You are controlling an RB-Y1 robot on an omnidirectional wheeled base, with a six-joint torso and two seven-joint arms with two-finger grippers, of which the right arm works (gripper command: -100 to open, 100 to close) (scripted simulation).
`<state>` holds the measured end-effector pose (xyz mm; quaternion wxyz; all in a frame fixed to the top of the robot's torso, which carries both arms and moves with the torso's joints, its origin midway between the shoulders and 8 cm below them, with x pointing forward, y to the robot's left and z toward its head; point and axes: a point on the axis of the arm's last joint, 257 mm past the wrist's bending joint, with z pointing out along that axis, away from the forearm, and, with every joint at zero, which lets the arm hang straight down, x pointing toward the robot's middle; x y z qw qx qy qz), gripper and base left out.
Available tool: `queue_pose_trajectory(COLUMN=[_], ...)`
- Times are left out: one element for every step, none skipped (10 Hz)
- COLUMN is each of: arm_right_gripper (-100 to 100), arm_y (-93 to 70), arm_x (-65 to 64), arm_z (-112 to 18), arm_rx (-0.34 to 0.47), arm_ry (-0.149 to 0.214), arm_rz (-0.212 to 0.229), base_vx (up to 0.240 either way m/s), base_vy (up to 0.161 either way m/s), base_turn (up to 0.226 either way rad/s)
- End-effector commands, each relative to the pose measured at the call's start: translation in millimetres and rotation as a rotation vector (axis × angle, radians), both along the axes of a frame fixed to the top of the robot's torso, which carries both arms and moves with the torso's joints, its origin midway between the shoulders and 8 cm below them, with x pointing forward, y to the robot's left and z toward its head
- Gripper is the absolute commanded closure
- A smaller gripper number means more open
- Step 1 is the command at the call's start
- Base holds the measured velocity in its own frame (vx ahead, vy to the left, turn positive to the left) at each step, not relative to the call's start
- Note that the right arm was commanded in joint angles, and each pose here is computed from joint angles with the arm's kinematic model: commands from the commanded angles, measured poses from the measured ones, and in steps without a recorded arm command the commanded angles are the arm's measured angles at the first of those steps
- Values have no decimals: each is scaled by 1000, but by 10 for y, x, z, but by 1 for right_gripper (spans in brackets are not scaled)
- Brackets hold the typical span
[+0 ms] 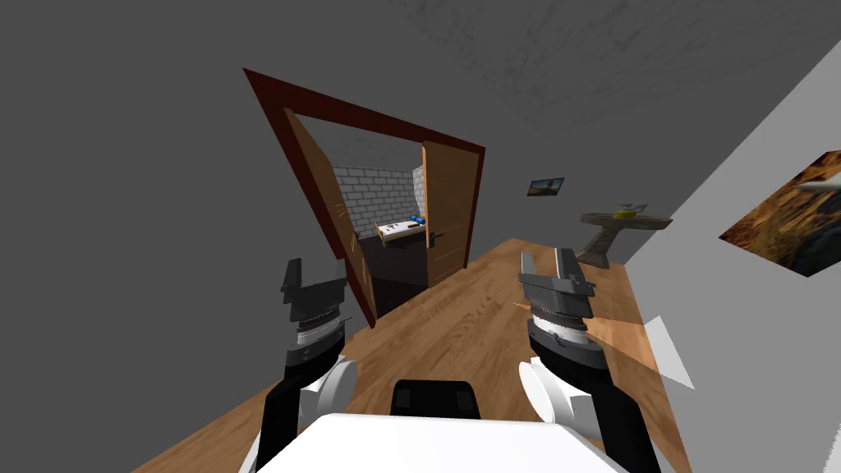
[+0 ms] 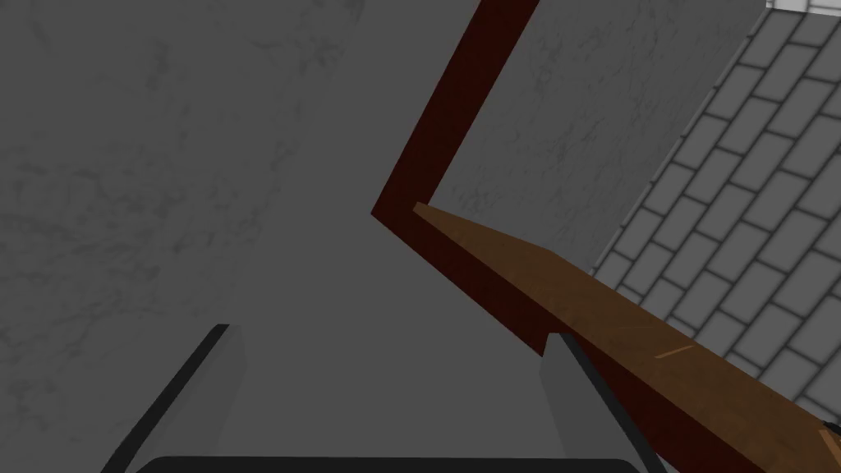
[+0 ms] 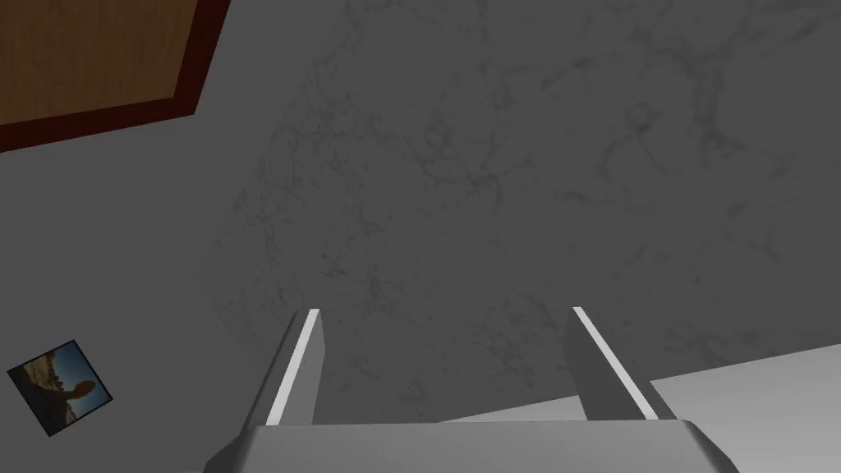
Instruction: Push the door open
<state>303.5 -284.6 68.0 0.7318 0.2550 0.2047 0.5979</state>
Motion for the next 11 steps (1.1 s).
queue_pose_trajectory(arm_right_gripper=[-100, -100, -100, -100, -100, -100, -100, -100, -100, -100, -100], arm_y=[25, 34, 53, 78, 93, 107, 122, 141, 160, 180, 200], arm_x=[90, 125, 193, 279, 327, 375, 422, 480, 538, 596, 653], arm_z=[-80, -111, -173, -252, -297, -342, -387, -443, -500, -557, -613], arm_rx=[1, 1, 2, 3, 4, 5, 5, 6, 7, 8, 9], arm_ry=[20, 27, 42, 61, 72, 83, 93, 107, 120, 134, 147], arm_rz=[15, 20, 31, 44, 51, 58, 65, 74, 83, 91, 100], base_vx=[70, 118, 132, 143, 144, 126, 95, 97, 90, 93, 95], base_vy=[-38, -50, -50, -36, -27, -52, -50, -49, -59, -62, -52], base_turn=[38, 48, 50, 72, 46, 28, 39, 54, 51, 48, 49])
